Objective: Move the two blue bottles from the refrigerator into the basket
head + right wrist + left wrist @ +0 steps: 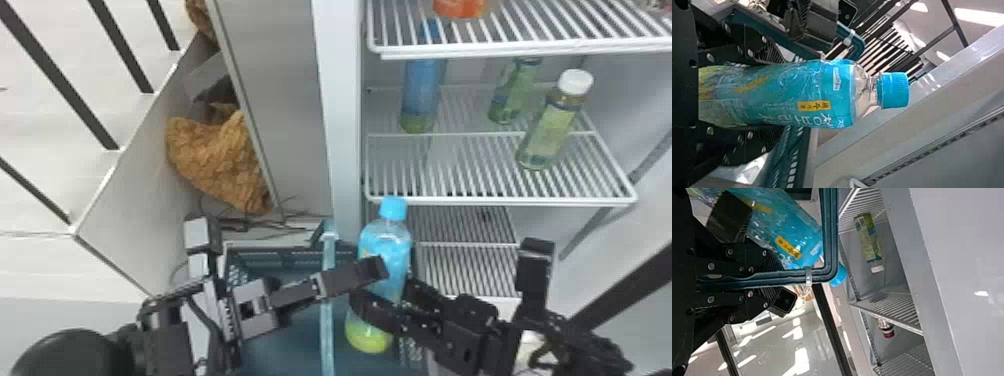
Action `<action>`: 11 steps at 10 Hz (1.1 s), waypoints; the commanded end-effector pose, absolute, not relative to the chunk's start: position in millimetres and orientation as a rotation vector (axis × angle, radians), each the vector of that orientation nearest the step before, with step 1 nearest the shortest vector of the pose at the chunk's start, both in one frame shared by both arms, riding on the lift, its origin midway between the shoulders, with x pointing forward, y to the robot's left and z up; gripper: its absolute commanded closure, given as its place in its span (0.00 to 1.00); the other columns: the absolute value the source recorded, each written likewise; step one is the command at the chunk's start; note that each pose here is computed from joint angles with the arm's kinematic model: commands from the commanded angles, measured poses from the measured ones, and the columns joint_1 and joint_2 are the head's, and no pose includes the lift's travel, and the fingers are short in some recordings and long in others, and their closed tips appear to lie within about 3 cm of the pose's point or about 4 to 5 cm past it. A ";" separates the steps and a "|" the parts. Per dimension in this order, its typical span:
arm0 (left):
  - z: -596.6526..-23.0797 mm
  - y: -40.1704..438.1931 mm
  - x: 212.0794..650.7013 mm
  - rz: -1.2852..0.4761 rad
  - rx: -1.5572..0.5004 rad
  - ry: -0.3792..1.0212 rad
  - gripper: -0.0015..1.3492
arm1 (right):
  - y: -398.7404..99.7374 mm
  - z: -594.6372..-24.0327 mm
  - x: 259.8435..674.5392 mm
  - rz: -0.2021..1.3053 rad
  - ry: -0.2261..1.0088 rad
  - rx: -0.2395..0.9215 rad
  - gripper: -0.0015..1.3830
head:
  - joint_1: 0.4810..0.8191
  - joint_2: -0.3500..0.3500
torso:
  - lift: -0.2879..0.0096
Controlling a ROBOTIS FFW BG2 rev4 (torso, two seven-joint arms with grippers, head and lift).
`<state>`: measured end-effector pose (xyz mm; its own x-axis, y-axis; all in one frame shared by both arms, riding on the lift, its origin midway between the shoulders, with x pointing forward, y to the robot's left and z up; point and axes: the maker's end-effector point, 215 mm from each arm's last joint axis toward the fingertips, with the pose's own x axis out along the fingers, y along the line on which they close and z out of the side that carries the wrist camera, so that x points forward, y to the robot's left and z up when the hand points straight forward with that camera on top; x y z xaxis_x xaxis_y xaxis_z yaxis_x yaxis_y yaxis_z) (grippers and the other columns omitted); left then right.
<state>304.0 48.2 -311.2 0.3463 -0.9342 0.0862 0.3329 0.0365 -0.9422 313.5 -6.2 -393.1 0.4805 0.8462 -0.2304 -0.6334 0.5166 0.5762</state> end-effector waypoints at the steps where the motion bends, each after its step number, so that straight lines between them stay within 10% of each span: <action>1: -311.2 48.6 303.5 -1.100 -1.131 0.686 0.89 | -7.8 -393.5 313.0 0.938 0.535 0.443 0.03 | 0.63 0.62 | 0.23; 6: -306.7 48.3 303.9 -1.108 -1.136 0.674 0.89 | -51.5 -356.4 348.0 0.838 0.367 0.375 0.12 | 0.63 0.59 | 0.23; 11: -309.4 47.9 303.0 -1.105 -1.141 0.680 0.89 | -142.0 -326.9 405.6 0.608 0.177 0.201 0.11 | 0.63 0.32 | 0.23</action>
<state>303.0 47.8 -308.9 0.3473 -0.9325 0.0994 0.3327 0.0234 -0.9427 401.6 -137.2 -330.1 0.7976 0.5916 -0.1174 -0.5515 0.7942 0.2552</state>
